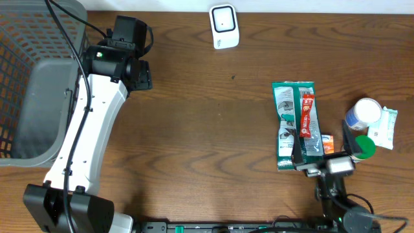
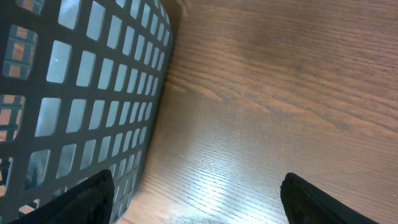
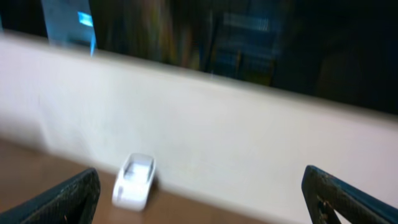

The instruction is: Scan the item barcode

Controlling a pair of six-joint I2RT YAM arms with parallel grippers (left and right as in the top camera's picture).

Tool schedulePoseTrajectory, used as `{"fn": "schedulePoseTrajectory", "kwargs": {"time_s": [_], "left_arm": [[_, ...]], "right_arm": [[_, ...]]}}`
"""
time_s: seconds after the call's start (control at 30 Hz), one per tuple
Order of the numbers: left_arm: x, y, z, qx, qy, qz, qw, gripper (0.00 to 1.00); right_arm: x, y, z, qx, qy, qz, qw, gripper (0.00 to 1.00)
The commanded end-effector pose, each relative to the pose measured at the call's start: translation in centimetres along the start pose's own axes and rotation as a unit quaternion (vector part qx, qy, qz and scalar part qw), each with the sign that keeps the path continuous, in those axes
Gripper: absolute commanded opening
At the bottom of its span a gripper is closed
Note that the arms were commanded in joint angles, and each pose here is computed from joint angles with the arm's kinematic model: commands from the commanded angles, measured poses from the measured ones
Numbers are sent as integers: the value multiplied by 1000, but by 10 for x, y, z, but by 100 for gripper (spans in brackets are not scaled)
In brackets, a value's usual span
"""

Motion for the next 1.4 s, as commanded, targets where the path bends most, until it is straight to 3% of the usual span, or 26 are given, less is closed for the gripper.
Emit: {"fn": "schedulePoseTrajectory", "kwargs": {"time_s": [0.0, 0.23, 1.37], "left_arm": [[-7, 6, 0, 3, -9, 6, 1000, 82], [-7, 6, 0, 3, -9, 6, 1000, 81], [-6, 5, 0, 4, -8, 7, 1000, 81]], "right_arm": [[-2, -3, -20, -1, 44, -8, 999, 99], [-18, -11, -84, 17, 204, -40, 978, 99], [-19, -14, -85, 19, 204, -51, 977, 99]]}}
Point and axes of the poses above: each gripper's point midway between its finger pads, its own x axis out along the fingers, its own y axis along the line the jaws close on, z = x × y, the point moved 4 cm from there along -x, back along the fingers, and after that the axes turned 12 degrees about x, right-handed, at the moved point
